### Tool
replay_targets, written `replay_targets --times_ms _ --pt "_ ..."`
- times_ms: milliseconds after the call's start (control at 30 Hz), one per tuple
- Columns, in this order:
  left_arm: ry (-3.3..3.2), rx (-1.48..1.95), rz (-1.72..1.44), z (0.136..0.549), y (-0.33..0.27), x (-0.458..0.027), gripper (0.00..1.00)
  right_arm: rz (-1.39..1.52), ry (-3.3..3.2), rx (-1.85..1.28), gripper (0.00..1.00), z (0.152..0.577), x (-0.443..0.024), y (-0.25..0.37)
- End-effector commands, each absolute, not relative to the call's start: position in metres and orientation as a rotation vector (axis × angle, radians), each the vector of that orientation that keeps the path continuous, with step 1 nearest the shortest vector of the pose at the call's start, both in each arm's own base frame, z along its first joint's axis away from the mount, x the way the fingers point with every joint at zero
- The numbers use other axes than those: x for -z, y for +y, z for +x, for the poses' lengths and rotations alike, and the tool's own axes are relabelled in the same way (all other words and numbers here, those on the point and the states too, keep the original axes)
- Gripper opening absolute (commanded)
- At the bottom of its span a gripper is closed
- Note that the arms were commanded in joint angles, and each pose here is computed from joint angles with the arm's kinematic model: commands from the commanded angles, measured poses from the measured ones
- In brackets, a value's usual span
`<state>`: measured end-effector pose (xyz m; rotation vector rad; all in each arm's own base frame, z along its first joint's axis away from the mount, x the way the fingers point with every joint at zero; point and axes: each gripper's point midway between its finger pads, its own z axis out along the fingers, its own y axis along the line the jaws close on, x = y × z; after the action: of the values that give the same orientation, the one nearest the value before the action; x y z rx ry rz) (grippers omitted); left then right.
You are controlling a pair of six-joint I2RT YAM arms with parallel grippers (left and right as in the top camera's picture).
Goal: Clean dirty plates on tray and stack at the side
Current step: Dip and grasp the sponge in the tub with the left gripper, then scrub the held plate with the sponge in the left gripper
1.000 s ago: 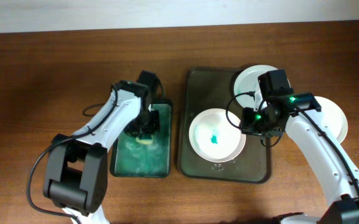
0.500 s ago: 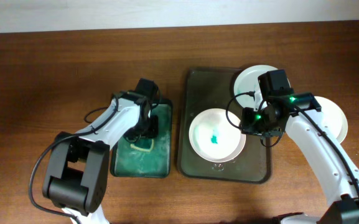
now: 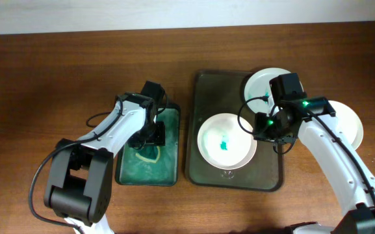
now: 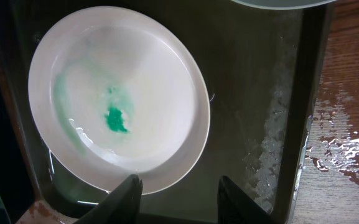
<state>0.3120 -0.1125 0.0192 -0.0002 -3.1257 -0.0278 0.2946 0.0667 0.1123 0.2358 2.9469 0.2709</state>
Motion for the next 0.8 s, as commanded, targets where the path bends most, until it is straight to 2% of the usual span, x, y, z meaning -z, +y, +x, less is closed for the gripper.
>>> replay_targets --times_ms 0,67,100,133,333,433,500,667,700,767 --pt "-3.163 0.058 -0.012 0.323 -0.110 -0.021 0.34 0.253 2.921 -0.250 0.41 0.298 -0.119 0.063" --pt "-3.184 0.045 -0.011 0.326 -0.112 -0.017 0.21 0.255 2.930 -0.247 0.41 0.296 -0.119 0.063" --pt "-3.187 0.043 -0.010 0.325 -0.111 -0.013 0.04 0.257 2.939 -0.244 0.41 0.294 -0.118 0.063" --pt "-3.184 0.044 -0.009 0.323 -0.111 -0.011 0.00 0.257 2.943 -0.243 0.41 0.293 -0.117 0.063" --pt "-3.175 0.049 -0.013 0.323 -0.111 -0.017 0.00 0.266 2.973 -0.201 0.41 0.290 -0.096 0.058" --pt "-3.211 0.029 -0.012 0.333 -0.114 -0.045 0.00 0.270 2.990 -0.197 0.41 0.294 -0.085 0.059" --pt "-3.272 -0.017 -0.010 0.344 -0.119 -0.082 0.00 0.272 3.004 -0.194 0.37 0.300 -0.074 0.060" --pt "-3.314 -0.416 -0.075 0.354 -0.165 -0.127 0.00 0.238 3.065 -0.177 0.32 0.307 -0.041 0.061" --pt "-3.308 -0.573 -0.142 0.357 -0.191 -0.132 0.00 0.242 3.095 -0.232 0.28 0.311 -0.024 0.062" --pt "-3.329 -0.625 -0.208 0.359 -0.210 -0.136 0.00 0.256 3.126 -0.347 0.24 0.311 -0.010 0.060"
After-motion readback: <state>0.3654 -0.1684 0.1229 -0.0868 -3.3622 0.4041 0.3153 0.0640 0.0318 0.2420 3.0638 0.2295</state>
